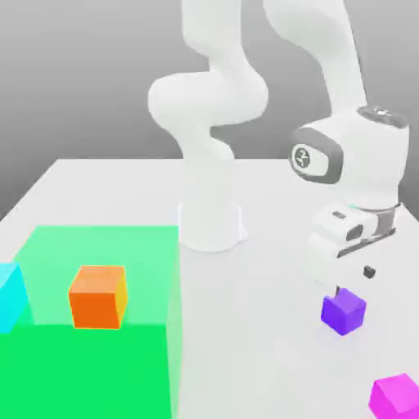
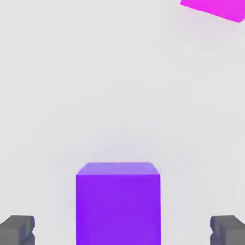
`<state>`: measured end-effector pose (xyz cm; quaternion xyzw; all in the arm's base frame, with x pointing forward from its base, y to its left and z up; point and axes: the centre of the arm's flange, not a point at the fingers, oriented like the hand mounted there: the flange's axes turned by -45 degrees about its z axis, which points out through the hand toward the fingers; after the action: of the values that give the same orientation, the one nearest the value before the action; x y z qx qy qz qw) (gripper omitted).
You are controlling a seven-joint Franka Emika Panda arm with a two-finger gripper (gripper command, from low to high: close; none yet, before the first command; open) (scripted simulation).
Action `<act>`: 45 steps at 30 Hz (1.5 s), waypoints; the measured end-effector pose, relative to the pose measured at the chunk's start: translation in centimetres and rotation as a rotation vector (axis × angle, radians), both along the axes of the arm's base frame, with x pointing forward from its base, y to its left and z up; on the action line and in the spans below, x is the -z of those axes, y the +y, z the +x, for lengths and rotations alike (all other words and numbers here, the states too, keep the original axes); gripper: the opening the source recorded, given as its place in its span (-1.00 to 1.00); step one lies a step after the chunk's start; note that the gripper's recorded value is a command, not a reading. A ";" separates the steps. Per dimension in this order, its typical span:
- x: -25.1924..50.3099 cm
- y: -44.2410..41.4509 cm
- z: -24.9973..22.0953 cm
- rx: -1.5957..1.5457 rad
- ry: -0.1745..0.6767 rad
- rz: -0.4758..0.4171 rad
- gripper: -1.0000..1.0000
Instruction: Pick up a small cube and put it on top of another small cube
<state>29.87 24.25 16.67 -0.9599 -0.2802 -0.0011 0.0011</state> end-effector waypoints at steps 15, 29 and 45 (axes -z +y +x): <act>-1.0 0.0 -0.1 0.000 0.001 -0.002 -1.00; -13.3 -14.2 19.5 0.411 0.007 -0.037 -1.00; -28.0 -47.4 23.4 0.941 0.005 0.000 -1.00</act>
<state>53.26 -23.16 44.69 -0.9826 0.1857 0.0009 0.0012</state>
